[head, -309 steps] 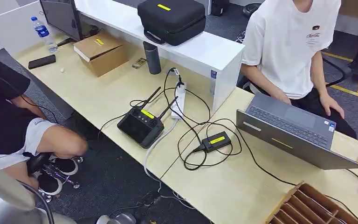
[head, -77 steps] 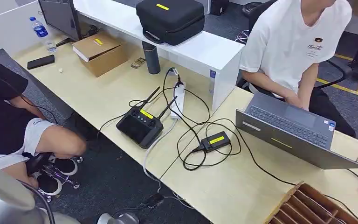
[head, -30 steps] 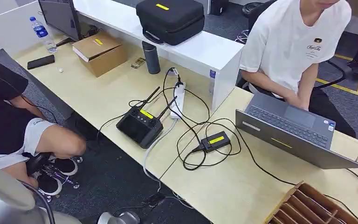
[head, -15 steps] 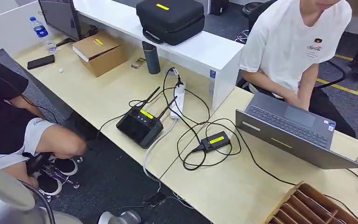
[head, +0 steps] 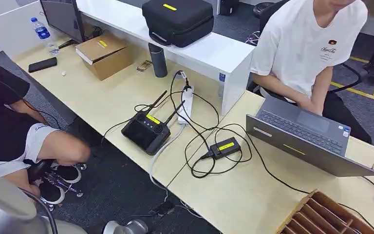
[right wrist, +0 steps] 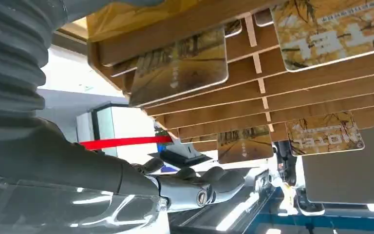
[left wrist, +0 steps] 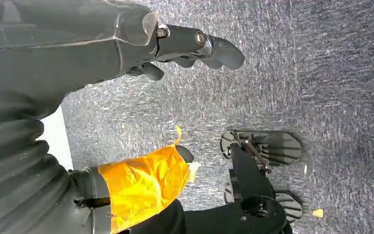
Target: Pass the card to the sensor for recognition and then transmit it.
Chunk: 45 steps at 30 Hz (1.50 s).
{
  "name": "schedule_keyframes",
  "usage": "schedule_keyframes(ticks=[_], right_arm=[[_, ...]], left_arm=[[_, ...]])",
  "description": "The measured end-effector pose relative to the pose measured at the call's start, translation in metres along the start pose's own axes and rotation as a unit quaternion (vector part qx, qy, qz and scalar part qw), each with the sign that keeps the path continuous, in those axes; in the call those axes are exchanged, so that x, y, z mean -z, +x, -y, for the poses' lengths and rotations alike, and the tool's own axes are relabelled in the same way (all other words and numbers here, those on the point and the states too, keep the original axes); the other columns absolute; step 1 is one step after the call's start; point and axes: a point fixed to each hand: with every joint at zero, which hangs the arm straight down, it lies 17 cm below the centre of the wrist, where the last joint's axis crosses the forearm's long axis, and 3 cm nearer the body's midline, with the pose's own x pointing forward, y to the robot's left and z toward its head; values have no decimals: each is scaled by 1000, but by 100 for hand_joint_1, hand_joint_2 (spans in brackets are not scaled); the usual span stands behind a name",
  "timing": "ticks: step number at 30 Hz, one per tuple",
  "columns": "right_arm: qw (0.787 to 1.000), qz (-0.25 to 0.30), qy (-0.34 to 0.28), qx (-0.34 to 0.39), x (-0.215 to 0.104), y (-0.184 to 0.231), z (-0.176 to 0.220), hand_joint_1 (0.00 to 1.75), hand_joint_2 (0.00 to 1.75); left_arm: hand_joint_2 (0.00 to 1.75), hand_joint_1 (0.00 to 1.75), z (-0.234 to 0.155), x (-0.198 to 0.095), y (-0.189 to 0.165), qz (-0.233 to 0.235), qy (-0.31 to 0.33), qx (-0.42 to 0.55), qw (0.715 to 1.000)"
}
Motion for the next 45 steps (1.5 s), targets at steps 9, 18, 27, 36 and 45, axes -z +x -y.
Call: schedule_keyframes(ticks=[9,18,27,36,45], right_arm=[[1000,-1,-4,11,2,-1,0,175,175],[1000,1,-3,13,1,0,-1,175,175],[1000,2,-4,14,3,1,0,175,175],[1000,5,-4,15,2,2,-1,175,175],[1000,8,-12,26,4,4,2,175,175]], left_arm=[[175,0,0,0,1,-1,0,0,1000],[175,0,0,0,1,-1,0,1,1000],[175,0,0,0,1,-1,0,1,1000],[175,0,-8,1,3,0,22,10,1000],[175,0,-10,1,3,-3,24,13,1000]])
